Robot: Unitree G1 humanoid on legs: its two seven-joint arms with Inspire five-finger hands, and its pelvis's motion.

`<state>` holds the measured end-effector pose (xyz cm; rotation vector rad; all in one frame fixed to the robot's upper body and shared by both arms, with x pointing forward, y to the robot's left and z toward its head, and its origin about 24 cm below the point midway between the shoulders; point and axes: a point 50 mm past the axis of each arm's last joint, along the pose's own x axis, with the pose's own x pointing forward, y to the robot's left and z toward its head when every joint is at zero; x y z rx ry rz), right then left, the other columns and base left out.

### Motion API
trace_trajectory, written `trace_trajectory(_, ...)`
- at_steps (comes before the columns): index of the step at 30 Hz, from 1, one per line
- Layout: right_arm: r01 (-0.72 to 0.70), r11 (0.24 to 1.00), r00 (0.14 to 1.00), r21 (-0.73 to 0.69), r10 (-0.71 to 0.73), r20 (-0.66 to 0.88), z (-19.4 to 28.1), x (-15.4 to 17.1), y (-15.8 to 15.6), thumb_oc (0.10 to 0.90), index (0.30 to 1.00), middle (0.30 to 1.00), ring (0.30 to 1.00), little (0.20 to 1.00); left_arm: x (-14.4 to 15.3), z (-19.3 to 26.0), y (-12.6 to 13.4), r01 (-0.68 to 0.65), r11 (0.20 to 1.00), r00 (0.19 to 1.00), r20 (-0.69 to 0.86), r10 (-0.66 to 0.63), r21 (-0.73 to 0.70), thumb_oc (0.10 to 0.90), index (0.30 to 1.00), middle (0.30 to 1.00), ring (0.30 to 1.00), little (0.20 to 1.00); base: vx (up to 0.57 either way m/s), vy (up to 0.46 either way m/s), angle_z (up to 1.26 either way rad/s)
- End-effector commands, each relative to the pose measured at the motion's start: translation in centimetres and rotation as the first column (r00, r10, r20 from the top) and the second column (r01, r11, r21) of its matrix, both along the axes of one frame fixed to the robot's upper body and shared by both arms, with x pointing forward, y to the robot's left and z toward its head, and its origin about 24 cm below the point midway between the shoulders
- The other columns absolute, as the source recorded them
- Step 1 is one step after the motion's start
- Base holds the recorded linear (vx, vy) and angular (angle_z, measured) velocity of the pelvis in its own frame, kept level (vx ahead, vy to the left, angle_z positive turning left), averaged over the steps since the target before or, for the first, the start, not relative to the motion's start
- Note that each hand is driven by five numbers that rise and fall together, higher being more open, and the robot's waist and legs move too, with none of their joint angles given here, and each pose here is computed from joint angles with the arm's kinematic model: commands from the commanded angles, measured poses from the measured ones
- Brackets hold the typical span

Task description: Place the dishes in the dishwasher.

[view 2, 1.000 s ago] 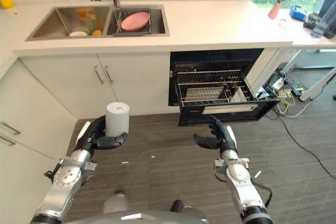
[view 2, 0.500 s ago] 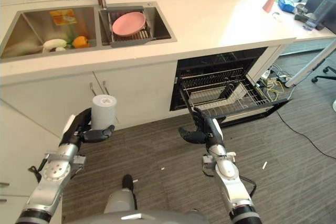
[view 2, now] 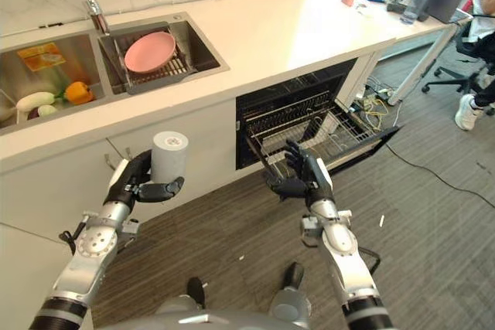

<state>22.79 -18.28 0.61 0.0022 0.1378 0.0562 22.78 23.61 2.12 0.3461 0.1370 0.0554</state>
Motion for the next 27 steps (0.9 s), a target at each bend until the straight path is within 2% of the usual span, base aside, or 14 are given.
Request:
trace_trajectory(1, 0.011, 1.000, 0.959, 0.002, -0.011, 0.282, 5.8, 1.7, -1.6, 0.800, 0.900, 0.900, 0.900, 0.900, 1.3, 5.1, -1.7, 0.100, 0.995, 0.955, 0.280, -0.099, 0.013, 0.400, 0.300, 0.300, 0.300, 0.300, 0.19, -0.098, 0.29)
trace_trajectory(10, -0.038, 0.998, 0.951, 0.043, 0.023, 0.307, 6.6, 1.7, -1.5, 0.800, 0.900, 0.900, 0.900, 0.900, 1.2, 5.2, -1.7, 0.086, 0.994, 0.952, 0.299, -0.064, -0.060, 0.400, 0.300, 0.300, 0.300, 0.300, 0.14, -0.192, -0.12)
trace_trajectory(13, -0.055, 0.996, 0.954, 0.070, 0.031, 0.298, 6.7, 1.8, -1.4, 0.800, 0.900, 0.900, 0.900, 0.900, 1.7, 5.5, -2.4, 0.101, 0.993, 0.946, 0.315, -0.075, -0.068, 0.400, 0.300, 0.300, 0.300, 0.300, 0.16, 0.006, -0.10)
trace_trajectory(18, -0.062, 0.991, 0.961, 0.119, 0.027, 0.274, 6.1, 1.6, -1.4, 0.800, 0.900, 0.900, 0.900, 0.900, 2.2, 5.6, -3.7, 0.168, 0.985, 0.938, 0.310, -0.153, -0.024, 0.400, 0.300, 0.300, 0.300, 0.300, 0.11, 0.144, -0.29)
trace_trajectory(21, -0.090, 0.971, 0.969, 0.221, 0.034, 0.246, 5.4, 1.0, -0.6, 0.800, 0.900, 0.900, 0.900, 0.900, 3.1, 5.9, -4.9, 0.238, 0.971, 0.926, 0.298, -0.230, 0.011, 0.400, 0.300, 0.300, 0.300, 0.300, 0.14, 0.181, -0.06)
trace_trajectory(27, -0.175, 0.937, 0.972, 0.302, 0.115, 0.206, 4.6, -0.1, 0.9, 0.800, 0.900, 0.900, 0.900, 0.900, 3.8, 6.0, -6.2, 0.299, 0.954, 0.912, 0.284, -0.296, 0.034, 0.400, 0.300, 0.300, 0.300, 0.300, 0.07, 0.088, -0.14)
